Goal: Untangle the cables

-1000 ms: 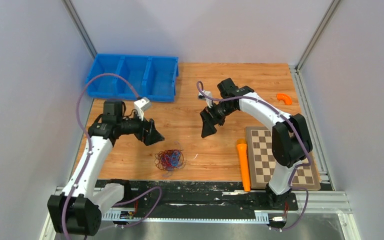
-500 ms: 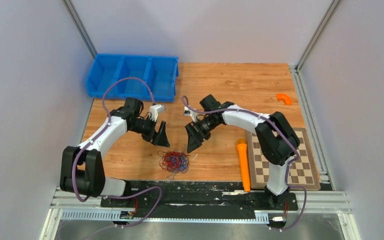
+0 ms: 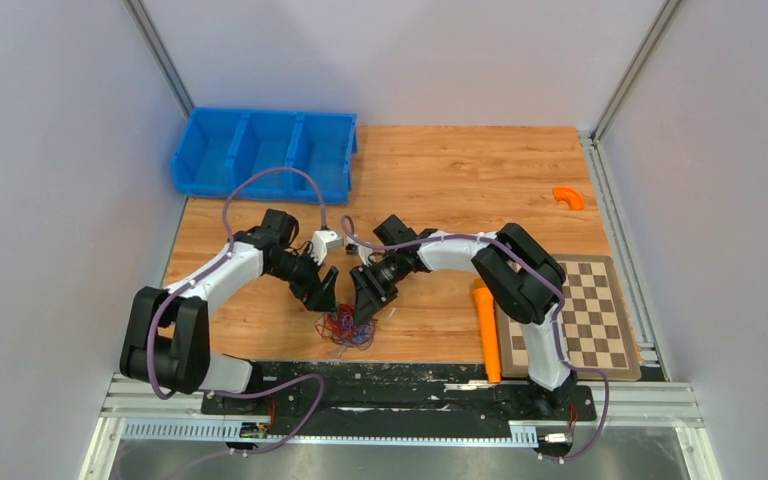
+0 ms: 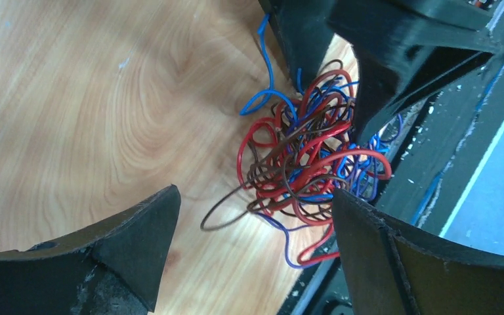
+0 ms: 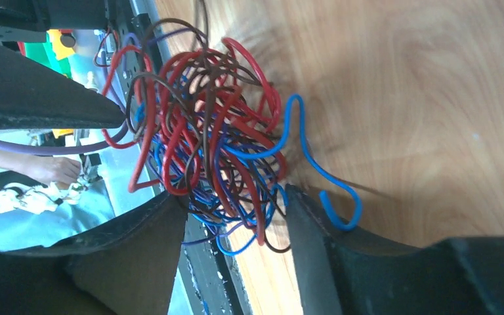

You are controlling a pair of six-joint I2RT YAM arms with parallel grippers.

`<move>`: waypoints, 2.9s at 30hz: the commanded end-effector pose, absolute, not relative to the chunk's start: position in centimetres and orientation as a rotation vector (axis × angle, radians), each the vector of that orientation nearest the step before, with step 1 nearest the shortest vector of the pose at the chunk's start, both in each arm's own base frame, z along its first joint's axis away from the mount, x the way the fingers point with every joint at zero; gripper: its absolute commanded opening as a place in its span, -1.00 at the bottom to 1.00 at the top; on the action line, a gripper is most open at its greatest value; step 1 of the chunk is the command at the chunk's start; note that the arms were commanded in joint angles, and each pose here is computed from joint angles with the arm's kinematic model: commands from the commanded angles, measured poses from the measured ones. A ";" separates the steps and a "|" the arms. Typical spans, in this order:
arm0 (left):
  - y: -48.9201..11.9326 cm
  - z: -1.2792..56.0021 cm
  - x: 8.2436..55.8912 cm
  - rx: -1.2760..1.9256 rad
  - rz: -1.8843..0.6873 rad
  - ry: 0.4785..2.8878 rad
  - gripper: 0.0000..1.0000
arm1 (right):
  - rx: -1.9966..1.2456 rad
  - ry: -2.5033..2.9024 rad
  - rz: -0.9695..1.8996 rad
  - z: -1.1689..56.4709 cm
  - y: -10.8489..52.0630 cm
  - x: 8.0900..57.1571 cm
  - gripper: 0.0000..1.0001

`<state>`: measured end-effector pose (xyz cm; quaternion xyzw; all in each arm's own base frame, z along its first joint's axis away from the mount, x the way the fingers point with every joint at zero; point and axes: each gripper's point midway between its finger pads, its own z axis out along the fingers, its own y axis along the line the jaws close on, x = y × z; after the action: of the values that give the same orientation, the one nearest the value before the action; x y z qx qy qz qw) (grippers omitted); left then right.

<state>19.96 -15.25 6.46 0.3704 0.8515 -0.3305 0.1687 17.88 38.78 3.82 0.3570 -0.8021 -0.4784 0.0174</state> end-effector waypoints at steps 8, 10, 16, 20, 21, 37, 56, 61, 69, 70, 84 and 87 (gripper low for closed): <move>-16.9 5.5 21.8 1.109 -0.910 2.342 -0.15 | 1.042 -2.549 -1.584 5.9 36.1 19.7 -0.98; -17.0 7.2 21.9 1.111 -0.908 2.295 -0.73 | 1.043 -2.578 -1.611 7.1 35.2 20.5 -1.00; -14.5 12.6 22.5 1.009 -0.812 2.160 -1.00 | 0.997 -2.706 -1.629 9.9 31.1 23.0 -1.00; -10.5 14.4 23.3 0.873 -0.701 2.154 -1.00 | 0.992 -2.797 -1.598 10.9 28.3 24.1 -1.00; -9.9 14.8 23.3 0.852 -0.688 2.159 -1.00 | 0.988 -2.821 -1.588 11.1 27.6 24.4 -1.00; -5.2 15.1 24.8 0.664 -0.723 2.181 -1.00 | 1.003 -2.787 -1.572 9.8 25.4 24.7 -1.00; -23.0 6.7 27.3 0.833 -0.970 2.266 1.00 | 0.988 -2.723 -1.618 10.3 28.9 26.3 -1.00; -23.5 4.1 26.5 0.879 -0.941 2.434 0.34 | 0.991 -2.799 -1.611 11.6 28.0 27.3 -1.00; -14.8 10.1 26.2 0.887 -0.776 2.356 -1.00 | 0.910 -3.271 -1.361 15.1 19.8 32.8 -1.00; -13.0 11.3 25.7 0.855 -0.738 2.360 -1.00 | 0.887 -3.337 -1.318 15.7 18.7 33.5 -1.00; 2.5 18.6 24.7 0.495 -0.280 2.266 -1.00 | 0.510 -3.974 -0.882 26.7 5.3 40.8 -1.00; 5.3 17.5 24.4 0.412 -0.225 2.317 -1.00 | 0.481 -4.028 -0.820 27.8 3.7 41.4 -1.00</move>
<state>24.95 0.92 18.37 0.1768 0.8884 -0.1519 0.3955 39.48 7.79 24.67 0.1204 -0.8644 -0.2471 -0.4210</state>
